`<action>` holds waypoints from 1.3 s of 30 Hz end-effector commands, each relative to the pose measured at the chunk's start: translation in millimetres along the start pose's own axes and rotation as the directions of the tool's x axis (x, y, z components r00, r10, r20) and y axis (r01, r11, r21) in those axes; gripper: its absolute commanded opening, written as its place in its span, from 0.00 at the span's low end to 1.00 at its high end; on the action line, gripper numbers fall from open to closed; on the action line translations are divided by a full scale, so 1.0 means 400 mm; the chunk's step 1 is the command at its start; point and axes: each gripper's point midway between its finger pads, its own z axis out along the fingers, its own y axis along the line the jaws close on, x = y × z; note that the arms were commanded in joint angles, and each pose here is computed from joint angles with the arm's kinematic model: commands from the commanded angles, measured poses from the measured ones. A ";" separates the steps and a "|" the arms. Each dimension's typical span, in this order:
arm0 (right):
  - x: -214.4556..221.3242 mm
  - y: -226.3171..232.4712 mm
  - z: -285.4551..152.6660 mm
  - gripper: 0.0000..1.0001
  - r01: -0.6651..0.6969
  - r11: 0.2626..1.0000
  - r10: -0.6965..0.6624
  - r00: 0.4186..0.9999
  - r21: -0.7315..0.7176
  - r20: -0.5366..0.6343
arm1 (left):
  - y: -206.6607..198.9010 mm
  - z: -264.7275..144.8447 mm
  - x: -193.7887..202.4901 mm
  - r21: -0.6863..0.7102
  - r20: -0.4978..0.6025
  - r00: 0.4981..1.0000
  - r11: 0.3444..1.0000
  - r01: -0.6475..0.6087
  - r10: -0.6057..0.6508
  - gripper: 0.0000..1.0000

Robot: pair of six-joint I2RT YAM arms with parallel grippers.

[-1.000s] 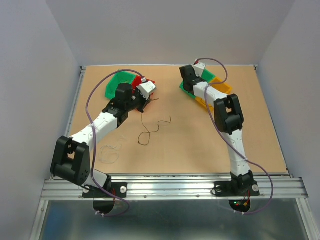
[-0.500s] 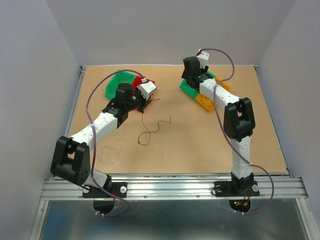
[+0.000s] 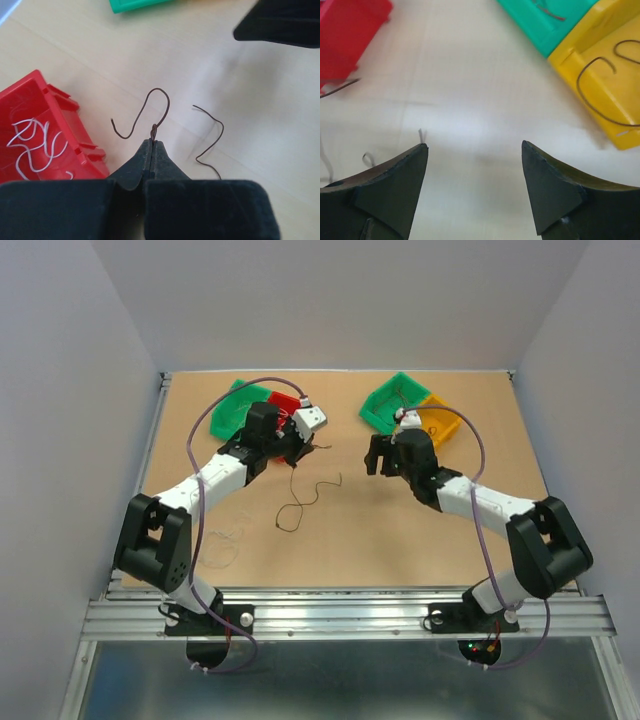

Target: Untangle the cables

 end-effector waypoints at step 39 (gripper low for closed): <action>0.077 0.322 -0.029 0.26 0.535 0.696 -0.370 0.839 -0.479 0.399 | -0.088 0.093 0.090 0.263 -0.181 0.983 0.961 0.082 -0.034 0.00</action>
